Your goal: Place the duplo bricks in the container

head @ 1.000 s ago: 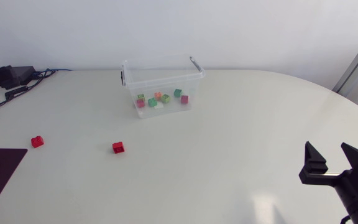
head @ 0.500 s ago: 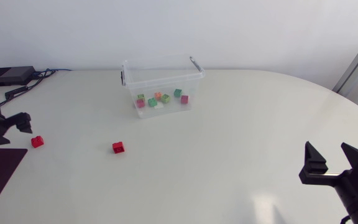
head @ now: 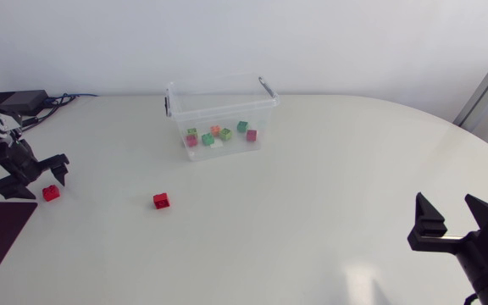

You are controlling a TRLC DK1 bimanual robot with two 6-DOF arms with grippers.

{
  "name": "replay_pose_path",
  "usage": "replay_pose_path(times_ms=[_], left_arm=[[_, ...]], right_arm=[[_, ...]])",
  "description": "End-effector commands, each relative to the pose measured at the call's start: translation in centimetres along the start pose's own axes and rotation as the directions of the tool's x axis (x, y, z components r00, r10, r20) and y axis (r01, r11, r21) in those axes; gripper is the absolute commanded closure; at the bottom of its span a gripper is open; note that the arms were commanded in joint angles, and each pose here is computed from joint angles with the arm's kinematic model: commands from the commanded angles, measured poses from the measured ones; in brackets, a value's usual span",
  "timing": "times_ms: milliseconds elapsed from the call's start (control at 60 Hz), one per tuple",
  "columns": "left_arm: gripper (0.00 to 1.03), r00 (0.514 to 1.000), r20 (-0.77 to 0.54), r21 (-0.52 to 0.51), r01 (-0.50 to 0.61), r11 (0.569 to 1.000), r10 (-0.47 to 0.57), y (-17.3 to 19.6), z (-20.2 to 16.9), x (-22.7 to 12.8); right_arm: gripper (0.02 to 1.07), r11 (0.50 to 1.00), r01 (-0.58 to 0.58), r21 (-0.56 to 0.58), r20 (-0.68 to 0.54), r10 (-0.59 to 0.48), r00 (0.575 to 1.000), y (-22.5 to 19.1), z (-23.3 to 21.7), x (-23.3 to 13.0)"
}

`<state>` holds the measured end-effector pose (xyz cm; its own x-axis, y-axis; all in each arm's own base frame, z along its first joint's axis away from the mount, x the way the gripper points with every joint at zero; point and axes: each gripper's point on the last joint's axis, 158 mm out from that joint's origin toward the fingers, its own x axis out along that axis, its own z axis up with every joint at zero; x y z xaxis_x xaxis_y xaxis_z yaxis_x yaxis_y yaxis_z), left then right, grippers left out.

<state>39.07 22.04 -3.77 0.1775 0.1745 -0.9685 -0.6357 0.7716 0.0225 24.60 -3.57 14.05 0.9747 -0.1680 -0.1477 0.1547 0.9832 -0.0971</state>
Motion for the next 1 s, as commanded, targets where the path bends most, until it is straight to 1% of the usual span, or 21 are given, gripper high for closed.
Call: replay_pose_path(times_ms=[0, 33, 67, 100, 117, 200, 217, 250, 317, 350, 433, 467, 633, 700, 817, 983], left_arm=[[0.18, 0.999, -0.030, -0.029, -0.016, 0.999, 0.015, -0.5, -0.5, 0.8], [0.18, 0.999, -0.036, -0.030, -0.018, 0.999, 0.017, -0.6, -0.6, 0.9], [0.20, 0.999, -0.043, -0.029, -0.019, 0.999, 0.018, -0.7, -0.8, 1.0], [0.29, 0.999, -0.050, -0.029, -0.020, 0.999, 0.019, -0.9, -1.0, 1.0], [0.31, 0.998, -0.053, -0.030, -0.021, 0.999, 0.019, -0.9, -1.1, 1.1], [0.37, 0.998, -0.062, -0.018, -0.022, 1.000, 0.020, -1.4, -1.6, 1.0], [0.41, 0.998, -0.063, -0.015, -0.024, 1.000, 0.023, -1.5, -1.7, 1.0], [0.44, 0.998, -0.061, -0.015, -0.032, 0.999, 0.032, -1.4, -1.7, 1.0], [0.55, 0.997, -0.052, -0.009, -0.052, 0.999, 0.052, -1.3, -1.5, 0.9], [0.56, 0.997, -0.046, -0.011, -0.061, 0.998, 0.060, -1.1, -1.4, 0.8], [0.63, 0.997, -0.021, -0.020, -0.069, 0.997, 0.069, -0.7, -0.9, 0.2], [0.68, 0.997, -0.015, -0.025, -0.071, 0.997, 0.071, -0.5, -0.7, 0.0], [0.70, 0.997, 0.014, -0.025, -0.075, 0.997, 0.075, -0.5, -0.6, -1.4], [0.70, 0.996, 0.055, -0.028, -0.063, 0.998, 0.064, -0.6, 0.1, -3.1], [0.70, 0.989, 0.143, -0.036, -0.035, 0.999, 0.040, -0.9, 1.4, -7.0], [0.70, 0.956, 0.280, 0.044, 0.077, 0.996, -0.087, -4.7, 2.3, -13.6]], right_arm=[[0.06, 1.000, 0.001, -0.002, -0.023, -0.001, 1.000, 0.0, -0.8, 0.0], [0.06, 1.000, 0.001, -0.002, -0.023, -0.001, 1.000, 0.0, -0.8, 0.0], [0.06, 1.000, 0.003, -0.002, -0.023, -0.003, 1.000, -0.1, -0.8, 0.0], [0.06, 1.000, 0.001, -0.002, -0.023, -0.001, 1.000, 0.0, -0.8, 0.0], [0.06, 1.000, 0.001, -0.002, -0.023, -0.001, 1.000, 0.0, -0.8, 0.0], [0.06, 1.000, 0.001, -0.002, -0.023, -0.001, 1.000, 0.0, -0.8, 0.0], [0.06, 1.000, 0.001, -0.002, -0.023, -0.001, 1.000, 0.0, -0.8, 0.0], [0.06, 1.000, 0.001, -0.002, -0.023, -0.001, 1.000, 0.0, -0.8, 0.0], [0.06, 1.000, 0.003, -0.002, -0.023, -0.003, 1.000, -0.1, -0.8, 0.0], [0.06, 1.000, 0.001, -0.002, -0.023, -0.001, 1.000, 0.0, -0.8, 0.0], [0.06, 1.000, 0.001, -0.002, -0.023, -0.001, 1.000, 0.0, -0.8, 0.0], [0.06, 1.000, 0.003, -0.002, -0.023, -0.003, 1.000, -0.1, -0.8, 0.0], [0.06, 1.000, 0.001, -0.002, -0.023, -0.001, 1.000, 0.0, -0.8, 0.0], [0.06, 1.000, 0.003, -0.002, -0.023, -0.003, 1.000, -0.1, -0.8, 0.0], [0.06, 1.000, 0.001, -0.002, -0.023, -0.001, 1.000, 0.0, -0.8, 0.0], [0.06, 1.000, 0.001, -0.002, -0.023, -0.001, 1.000, 0.0, -0.8, 0.0]])
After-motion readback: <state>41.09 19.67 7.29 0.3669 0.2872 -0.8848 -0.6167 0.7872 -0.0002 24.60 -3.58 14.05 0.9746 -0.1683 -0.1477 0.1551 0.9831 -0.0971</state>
